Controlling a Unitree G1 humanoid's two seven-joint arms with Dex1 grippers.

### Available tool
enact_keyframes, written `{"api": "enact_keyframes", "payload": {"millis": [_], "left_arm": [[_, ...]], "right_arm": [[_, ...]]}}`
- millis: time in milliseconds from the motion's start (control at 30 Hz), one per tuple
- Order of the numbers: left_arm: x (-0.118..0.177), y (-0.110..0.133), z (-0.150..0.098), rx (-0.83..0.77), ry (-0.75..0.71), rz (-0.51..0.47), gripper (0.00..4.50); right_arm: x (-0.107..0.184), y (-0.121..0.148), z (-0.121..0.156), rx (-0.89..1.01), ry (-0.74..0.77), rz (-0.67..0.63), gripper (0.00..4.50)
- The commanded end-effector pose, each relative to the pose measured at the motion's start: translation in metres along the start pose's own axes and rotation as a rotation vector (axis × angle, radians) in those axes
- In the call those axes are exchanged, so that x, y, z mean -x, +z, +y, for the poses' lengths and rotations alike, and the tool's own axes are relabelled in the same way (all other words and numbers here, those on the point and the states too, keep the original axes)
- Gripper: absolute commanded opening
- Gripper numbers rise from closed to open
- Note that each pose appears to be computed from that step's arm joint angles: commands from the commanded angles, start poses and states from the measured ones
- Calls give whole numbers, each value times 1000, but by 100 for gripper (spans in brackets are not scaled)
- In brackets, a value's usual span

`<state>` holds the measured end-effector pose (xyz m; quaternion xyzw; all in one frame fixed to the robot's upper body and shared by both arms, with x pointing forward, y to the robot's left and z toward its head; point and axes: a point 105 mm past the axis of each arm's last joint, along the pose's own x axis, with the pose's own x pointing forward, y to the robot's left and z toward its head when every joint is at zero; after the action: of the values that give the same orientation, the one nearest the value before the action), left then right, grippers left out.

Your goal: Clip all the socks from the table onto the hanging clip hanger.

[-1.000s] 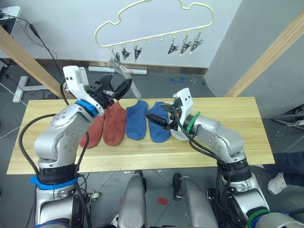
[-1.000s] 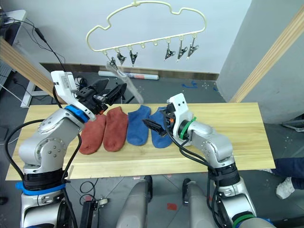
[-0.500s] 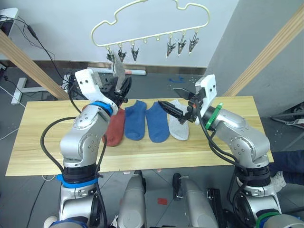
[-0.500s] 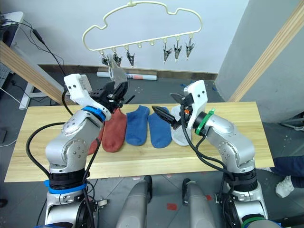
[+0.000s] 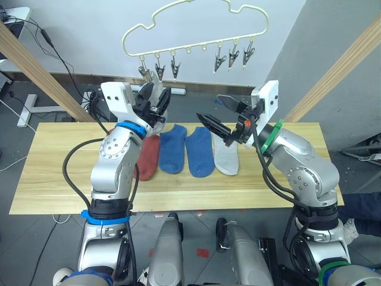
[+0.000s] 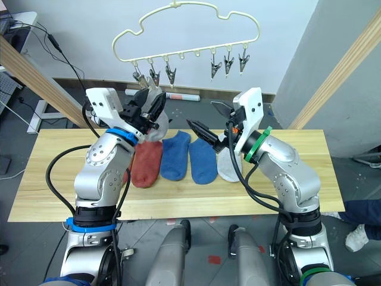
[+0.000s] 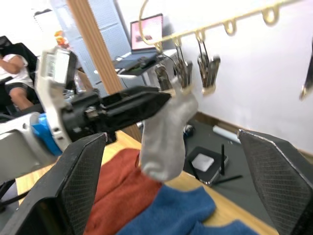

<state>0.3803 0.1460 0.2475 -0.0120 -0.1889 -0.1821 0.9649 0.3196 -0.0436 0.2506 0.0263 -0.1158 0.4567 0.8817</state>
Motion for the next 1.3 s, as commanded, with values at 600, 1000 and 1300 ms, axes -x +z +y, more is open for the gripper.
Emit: {"api": "enact_keyframes", "payload": {"millis": [600,1000,1300], "left_arm": [[-26,21,2,-153,64,-124,254],[-30,21,4,-151,77,-126,201],[-34,21,8,-160,92,-132,201]], "right_arm": [[4,23,-1,49,4,-75,450],[5,24,-3,53,-4,-72,450],[5,26,-2,53,11,-71,450]]}}
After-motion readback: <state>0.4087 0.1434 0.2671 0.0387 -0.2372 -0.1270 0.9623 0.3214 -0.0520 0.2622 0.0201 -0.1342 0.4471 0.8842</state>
